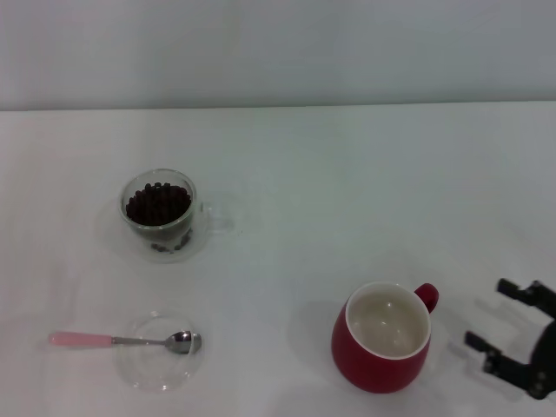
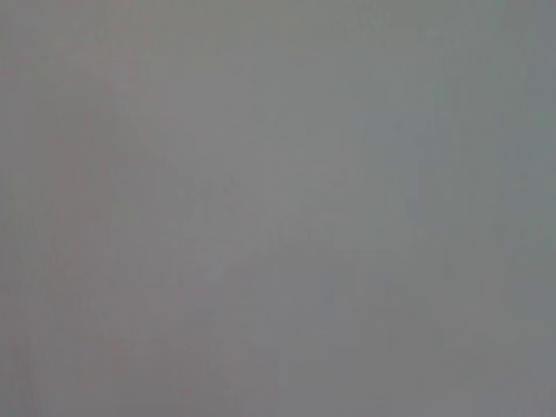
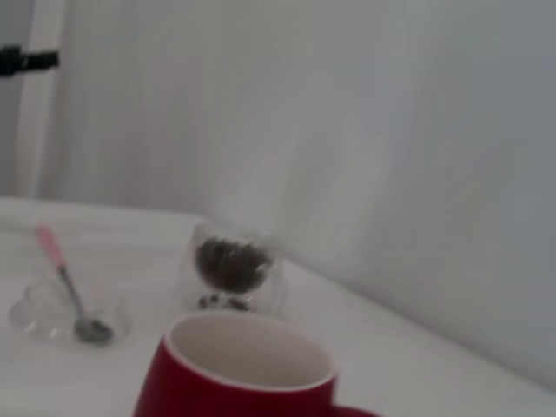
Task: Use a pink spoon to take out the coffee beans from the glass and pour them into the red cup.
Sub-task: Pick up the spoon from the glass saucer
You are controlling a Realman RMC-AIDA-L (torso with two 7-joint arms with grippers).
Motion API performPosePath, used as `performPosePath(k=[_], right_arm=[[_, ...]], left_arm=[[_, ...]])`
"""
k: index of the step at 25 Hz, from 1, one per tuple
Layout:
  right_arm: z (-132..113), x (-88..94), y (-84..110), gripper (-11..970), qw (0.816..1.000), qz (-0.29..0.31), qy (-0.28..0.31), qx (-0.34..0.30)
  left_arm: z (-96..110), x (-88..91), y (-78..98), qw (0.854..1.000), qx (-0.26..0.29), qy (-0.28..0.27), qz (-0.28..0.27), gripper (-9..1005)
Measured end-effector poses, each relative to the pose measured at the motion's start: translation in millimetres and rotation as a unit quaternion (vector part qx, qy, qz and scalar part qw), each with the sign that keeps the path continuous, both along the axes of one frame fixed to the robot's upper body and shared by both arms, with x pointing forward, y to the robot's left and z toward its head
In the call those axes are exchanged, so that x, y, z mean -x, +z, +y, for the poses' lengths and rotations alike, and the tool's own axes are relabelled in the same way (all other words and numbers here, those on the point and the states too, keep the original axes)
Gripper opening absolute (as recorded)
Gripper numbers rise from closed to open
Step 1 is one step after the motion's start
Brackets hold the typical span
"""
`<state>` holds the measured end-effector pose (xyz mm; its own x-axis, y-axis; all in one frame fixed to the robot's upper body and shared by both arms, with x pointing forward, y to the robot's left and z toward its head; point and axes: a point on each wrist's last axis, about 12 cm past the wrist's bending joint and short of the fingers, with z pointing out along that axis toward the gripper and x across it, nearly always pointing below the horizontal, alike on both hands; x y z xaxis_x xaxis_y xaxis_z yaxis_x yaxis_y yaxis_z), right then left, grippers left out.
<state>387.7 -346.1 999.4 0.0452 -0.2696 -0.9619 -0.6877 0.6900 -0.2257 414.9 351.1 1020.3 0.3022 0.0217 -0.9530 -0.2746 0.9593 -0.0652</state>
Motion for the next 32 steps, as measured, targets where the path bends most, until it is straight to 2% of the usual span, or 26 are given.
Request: performPosePath(k=[2,3,5,6,9,11,13,17,22,23,24,25,26,27,32], right_arm=[[-8.4,6.6,5.4,797,1.0,-0.011,-0.012,-0.011],[-12.8,9.2,9.1,797,0.999,-0.02,-0.019,-0.017],[-21.9,11.7,17.6,797,0.998,-0.044,-0.039,-0.031],[-25.8,11.7,22.6,797,0.996,-0.06,-0.048,-0.039],[-38.8,9.1,38.2,797,0.987,-0.117,-0.093,-0.061],[-45.3,4.4,48.1,797,0.976,-0.162,-0.125,-0.071],[-50.0,-2.2,57.7,797,0.962,-0.213,-0.154,-0.073],[-55.0,-18.8,72.7,797,0.936,-0.285,-0.194,-0.069],[-55.1,-44.7,83.1,797,0.9,-0.335,-0.267,-0.082],[-53.6,-49.7,83.7,797,0.893,-0.341,-0.282,-0.08],[-52.3,-55.1,84.6,797,0.886,-0.348,-0.297,-0.075],[-49.5,-61.0,85.1,797,0.883,-0.351,-0.303,-0.067],[-47.3,-67.1,86.0,797,0.882,-0.354,-0.306,-0.057],[-45.5,-72.4,86.8,797,0.882,-0.355,-0.307,-0.049],[-45.2,-91.8,92.6,797,0.882,-0.352,-0.312,-0.041]], left_arm=[[0.0,0.0,0.0,1.0,0.0,0.0,0.0,887],[-0.8,3.6,-1.6,1.0,0.022,-0.013,-0.002,887],[-1.3,4.4,-2.0,0.999,0.03,-0.02,-0.003,887],[-4.7,5.5,-3.3,0.997,0.062,-0.055,-0.005,887],[-10.0,6.2,-5.0,0.989,0.106,-0.099,-0.007,887],[-16.2,7.7,-7.2,0.977,0.154,-0.145,-0.003,887],[-21.9,10.1,-9.7,0.964,0.197,-0.181,0.004,888],[-35.7,17.4,-16.9,0.924,0.294,-0.243,0.029,888],[-45.3,29.8,-24.1,0.865,0.399,-0.298,0.065,888],[-46.5,31.0,-25.0,0.856,0.412,-0.304,0.071,888],[-46.5,31.0,-25.0,0.856,0.412,-0.304,0.071,888],[-47.7,32.7,-26.3,0.846,0.428,-0.309,0.077,888],[-47.7,32.7,-26.3,0.846,0.428,-0.309,0.077,888],[-49.5,40.3,-32.0,0.822,0.47,-0.307,0.097,888],[-53.7,49.5,-38.0,0.807,0.495,-0.299,0.117,888]])
